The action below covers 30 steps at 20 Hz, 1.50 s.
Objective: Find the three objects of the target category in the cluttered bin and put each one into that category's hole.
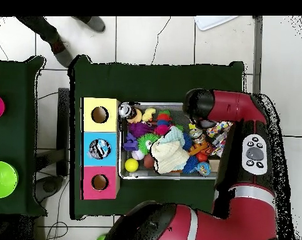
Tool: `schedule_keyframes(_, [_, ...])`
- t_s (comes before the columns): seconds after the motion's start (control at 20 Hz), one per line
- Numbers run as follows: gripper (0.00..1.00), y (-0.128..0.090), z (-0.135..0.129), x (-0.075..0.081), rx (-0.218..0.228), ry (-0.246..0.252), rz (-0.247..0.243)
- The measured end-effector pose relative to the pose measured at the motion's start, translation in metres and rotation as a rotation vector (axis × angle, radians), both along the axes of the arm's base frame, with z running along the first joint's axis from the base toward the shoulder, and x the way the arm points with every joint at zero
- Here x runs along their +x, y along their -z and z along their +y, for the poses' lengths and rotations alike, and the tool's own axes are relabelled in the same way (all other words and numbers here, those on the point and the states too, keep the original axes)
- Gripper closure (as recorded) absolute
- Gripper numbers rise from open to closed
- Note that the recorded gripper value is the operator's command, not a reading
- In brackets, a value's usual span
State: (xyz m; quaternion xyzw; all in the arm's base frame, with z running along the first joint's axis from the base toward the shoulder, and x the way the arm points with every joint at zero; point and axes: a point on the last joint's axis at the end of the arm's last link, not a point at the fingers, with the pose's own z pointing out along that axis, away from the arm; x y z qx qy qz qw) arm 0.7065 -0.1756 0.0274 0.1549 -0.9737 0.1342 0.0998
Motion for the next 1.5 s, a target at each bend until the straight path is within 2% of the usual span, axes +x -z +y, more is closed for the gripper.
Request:
schedule_keyframes(0.05, [0.00, 0.002, -0.010, 0.000, -0.024, -0.010, 0.003])
schedule_keyframes(0.25, [0.00, 0.009, -0.034, -0.005, -0.073, -0.024, 0.015])
schedule_keyframes(0.6, [0.00, 0.020, -0.059, -0.012, -0.108, -0.029, 0.032])
schedule_keyframes(1.15, [0.00, 0.035, -0.066, -0.015, -0.110, -0.026, 0.049])
schedule_keyframes(1.5, [0.00, 0.062, -0.067, -0.015, -0.107, -0.029, 0.062])
